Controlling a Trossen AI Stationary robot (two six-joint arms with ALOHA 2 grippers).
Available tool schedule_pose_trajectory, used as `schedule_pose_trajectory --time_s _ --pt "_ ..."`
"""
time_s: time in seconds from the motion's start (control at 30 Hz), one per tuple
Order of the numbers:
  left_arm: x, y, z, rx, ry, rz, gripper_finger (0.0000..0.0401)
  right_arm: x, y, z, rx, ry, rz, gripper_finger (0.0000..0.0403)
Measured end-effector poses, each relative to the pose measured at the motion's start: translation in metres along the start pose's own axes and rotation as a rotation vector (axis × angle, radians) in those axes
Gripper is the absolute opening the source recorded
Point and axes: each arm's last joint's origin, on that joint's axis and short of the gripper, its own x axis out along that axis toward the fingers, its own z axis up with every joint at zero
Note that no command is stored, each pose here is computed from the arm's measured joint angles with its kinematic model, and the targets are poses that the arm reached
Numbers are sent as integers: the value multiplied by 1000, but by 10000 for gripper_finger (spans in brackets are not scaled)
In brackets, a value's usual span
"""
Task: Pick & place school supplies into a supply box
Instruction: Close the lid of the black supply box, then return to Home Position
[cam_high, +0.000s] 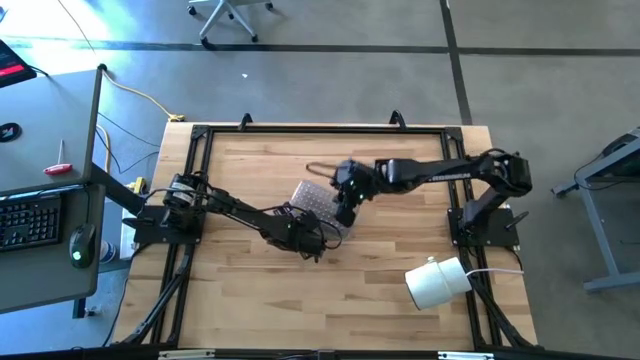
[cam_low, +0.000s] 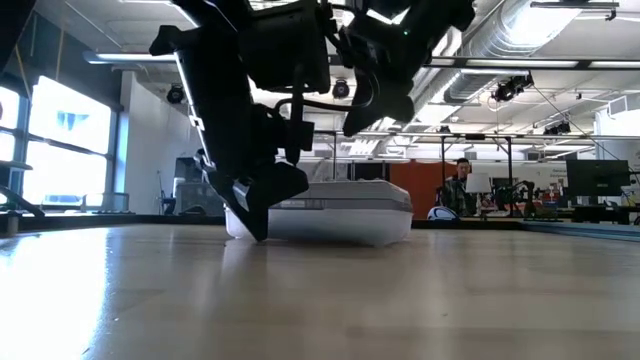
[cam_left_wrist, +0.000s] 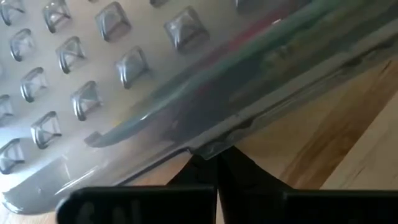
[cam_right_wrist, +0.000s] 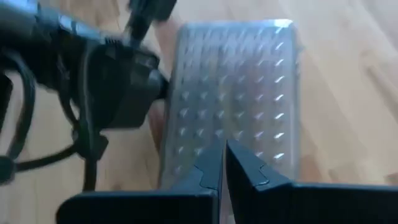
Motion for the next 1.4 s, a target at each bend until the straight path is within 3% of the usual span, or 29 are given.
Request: schedule_pose_trajectory --time_s 0.2,0.4,0.5,0.67,0.93,1.13,1.4 --pt "-1 0 -1 3 5 -4 11 -2 24 -8 -48 -39 -75 0" --pt "-4 -3 -3 -8 44 -50 38 7 22 -11 -1 -37 -162 0" --pt "-7 -7 -7 5 45 -51 33 21 20 -15 -5 -4 -192 0" --pt "-12 -12 -13 28 45 -57 10 53 17 -26 19 85 -185 0" --pt "-19 -12 -28 41 103 5 37 80 15 -35 21 159 -155 0" --pt "-38 -5 -32 92 205 119 10 62 18 -27 8 101 -132 0" --pt "-93 14 -24 200 210 431 51 -4 37 -10 -48 -63 -48 0"
